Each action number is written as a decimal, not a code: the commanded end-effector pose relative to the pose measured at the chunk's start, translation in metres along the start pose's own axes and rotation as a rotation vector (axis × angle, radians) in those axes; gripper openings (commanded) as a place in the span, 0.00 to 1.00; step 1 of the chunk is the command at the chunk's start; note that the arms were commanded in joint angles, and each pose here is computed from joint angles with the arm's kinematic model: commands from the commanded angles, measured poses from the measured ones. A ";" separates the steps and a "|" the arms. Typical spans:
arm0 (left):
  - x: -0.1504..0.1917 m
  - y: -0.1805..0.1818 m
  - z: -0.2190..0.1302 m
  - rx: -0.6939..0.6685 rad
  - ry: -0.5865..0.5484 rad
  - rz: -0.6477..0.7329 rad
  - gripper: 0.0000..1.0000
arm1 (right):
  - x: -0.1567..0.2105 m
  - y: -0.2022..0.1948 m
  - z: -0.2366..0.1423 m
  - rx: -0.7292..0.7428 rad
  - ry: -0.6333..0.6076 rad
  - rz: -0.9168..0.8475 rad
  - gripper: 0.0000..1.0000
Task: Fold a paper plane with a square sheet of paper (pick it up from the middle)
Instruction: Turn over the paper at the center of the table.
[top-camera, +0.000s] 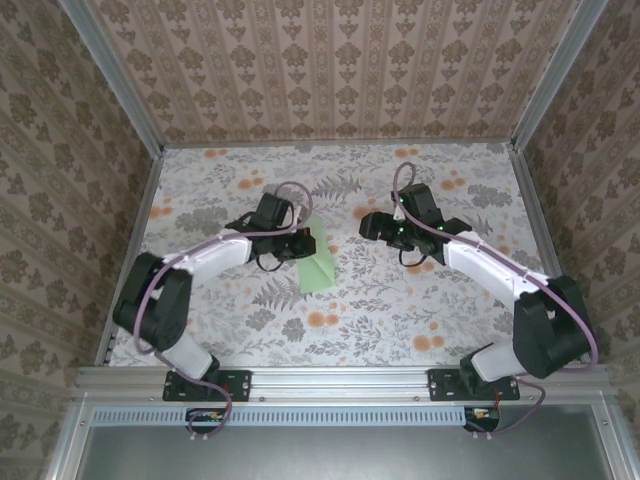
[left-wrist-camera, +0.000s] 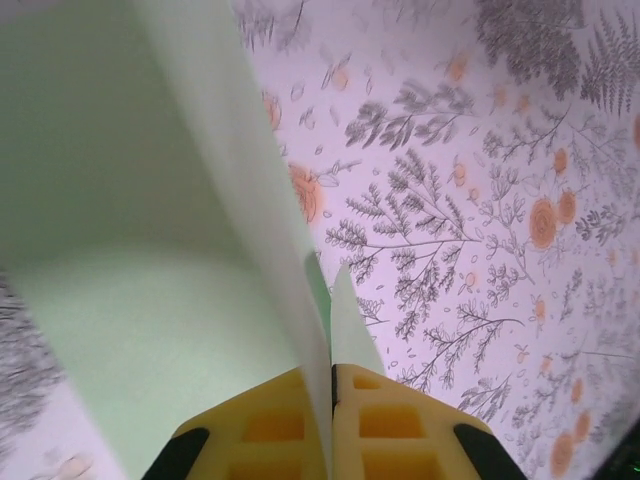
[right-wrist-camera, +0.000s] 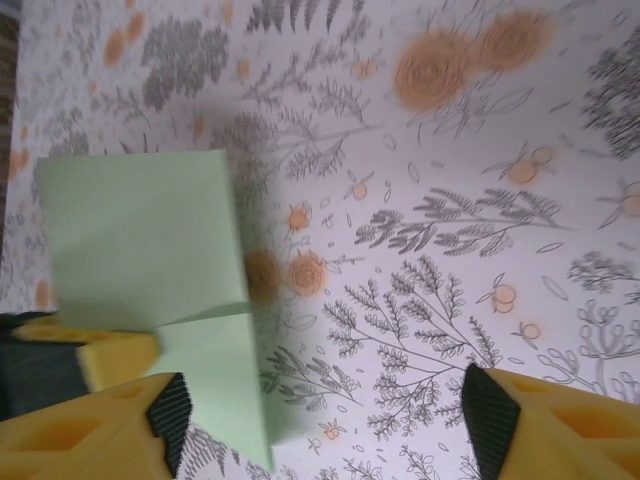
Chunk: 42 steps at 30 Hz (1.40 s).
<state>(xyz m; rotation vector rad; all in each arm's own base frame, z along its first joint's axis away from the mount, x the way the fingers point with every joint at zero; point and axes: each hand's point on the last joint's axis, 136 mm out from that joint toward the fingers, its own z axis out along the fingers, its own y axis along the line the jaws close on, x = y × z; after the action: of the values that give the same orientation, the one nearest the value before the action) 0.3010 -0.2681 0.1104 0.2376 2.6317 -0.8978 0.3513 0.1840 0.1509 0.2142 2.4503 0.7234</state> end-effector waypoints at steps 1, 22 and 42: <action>0.008 0.021 -0.045 -0.250 0.028 0.155 0.04 | -0.005 -0.013 -0.022 0.073 -0.067 0.008 0.83; -0.046 0.057 -0.066 -1.295 0.117 0.635 0.04 | 0.003 -0.073 -0.078 0.322 -0.217 0.039 0.94; -0.001 0.048 0.076 -0.859 0.253 0.525 0.21 | 0.013 -0.106 -0.077 0.428 -0.162 0.106 0.94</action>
<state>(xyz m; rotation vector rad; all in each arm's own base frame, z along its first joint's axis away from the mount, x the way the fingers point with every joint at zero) 0.3397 -0.2491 0.0231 0.7884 2.6401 0.6944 0.2991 0.0698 0.1440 0.5134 2.3990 0.2369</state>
